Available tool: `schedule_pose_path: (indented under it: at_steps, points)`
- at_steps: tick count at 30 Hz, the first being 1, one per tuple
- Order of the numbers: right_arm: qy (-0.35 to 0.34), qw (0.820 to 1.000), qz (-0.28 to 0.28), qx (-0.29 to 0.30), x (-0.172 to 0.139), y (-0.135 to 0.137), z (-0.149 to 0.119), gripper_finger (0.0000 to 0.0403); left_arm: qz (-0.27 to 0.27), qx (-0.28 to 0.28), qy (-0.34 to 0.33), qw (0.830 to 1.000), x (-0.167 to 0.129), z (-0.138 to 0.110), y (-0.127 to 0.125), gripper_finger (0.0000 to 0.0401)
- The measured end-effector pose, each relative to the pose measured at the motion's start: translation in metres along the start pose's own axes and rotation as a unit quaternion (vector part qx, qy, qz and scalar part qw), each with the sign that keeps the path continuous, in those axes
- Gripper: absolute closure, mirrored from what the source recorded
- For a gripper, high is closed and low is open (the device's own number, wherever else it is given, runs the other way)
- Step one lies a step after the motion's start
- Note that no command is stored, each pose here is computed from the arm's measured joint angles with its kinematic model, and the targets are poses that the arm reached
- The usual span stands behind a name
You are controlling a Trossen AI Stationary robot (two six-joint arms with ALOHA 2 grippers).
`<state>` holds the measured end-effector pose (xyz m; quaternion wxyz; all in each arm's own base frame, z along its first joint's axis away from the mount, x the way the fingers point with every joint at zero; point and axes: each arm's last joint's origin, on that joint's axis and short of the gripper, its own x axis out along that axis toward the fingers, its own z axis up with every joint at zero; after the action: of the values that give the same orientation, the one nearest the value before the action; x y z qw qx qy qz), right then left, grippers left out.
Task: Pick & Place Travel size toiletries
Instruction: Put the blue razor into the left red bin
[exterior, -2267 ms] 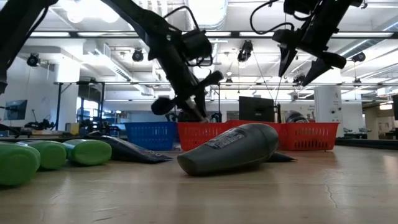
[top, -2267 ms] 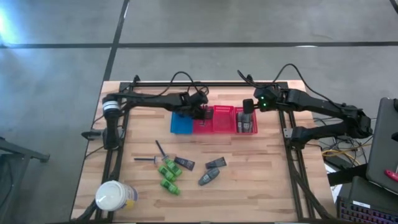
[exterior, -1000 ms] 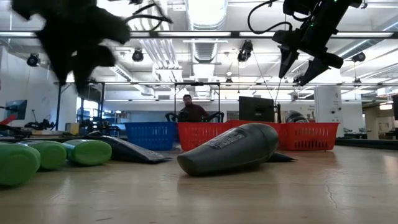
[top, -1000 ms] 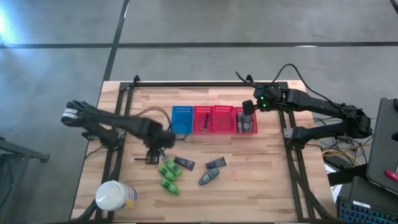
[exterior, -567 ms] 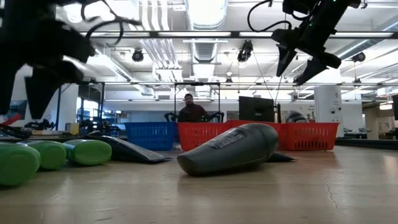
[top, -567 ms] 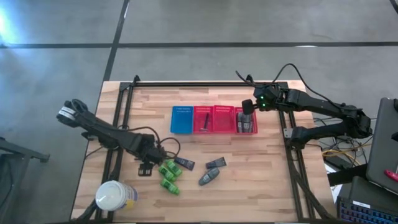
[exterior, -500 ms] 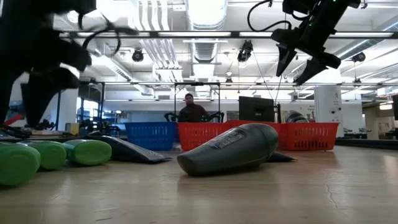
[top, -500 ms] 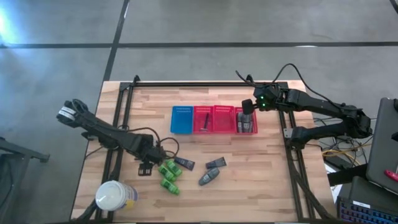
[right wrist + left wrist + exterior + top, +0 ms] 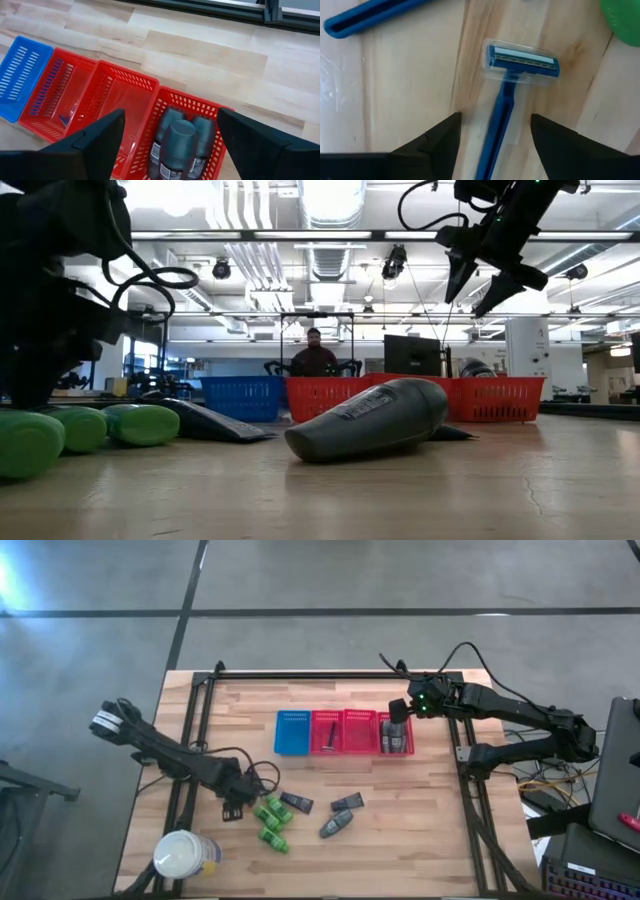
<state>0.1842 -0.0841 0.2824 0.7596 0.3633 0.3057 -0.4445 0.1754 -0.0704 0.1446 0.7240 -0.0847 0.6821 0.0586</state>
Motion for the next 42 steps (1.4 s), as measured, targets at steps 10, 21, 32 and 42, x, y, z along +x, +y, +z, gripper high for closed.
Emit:
schedule_pose_path:
  at_steps: [10, 21, 32, 42]
  points:
    - [0.0, 1.0, 0.0, 0.014, 0.0, 0.0, 0.0, 0.0115, 0.016, -0.003, -0.022, 1.0, 0.009, -0.002, 0.003, 0.0302]
    - [0.0, 1.0, 0.0, 0.021, 0.0, 0.0, 0.0, 0.013, -0.117, -0.169, -0.097, 0.974, -0.04, 0.008, -0.002, 0.0379]
    - [-0.003, 1.0, 0.002, 0.026, 0.0, 0.0, 0.001, 0.0126, -0.225, -0.472, -0.393, 0.757, -0.104, 0.057, 0.075, 0.0379]
    - [-0.004, 1.0, 0.004, 0.026, -0.001, 0.001, 0.001, 0.0082, -0.203, -0.477, -0.41, 0.75, -0.088, 0.157, 0.119, 0.0379]
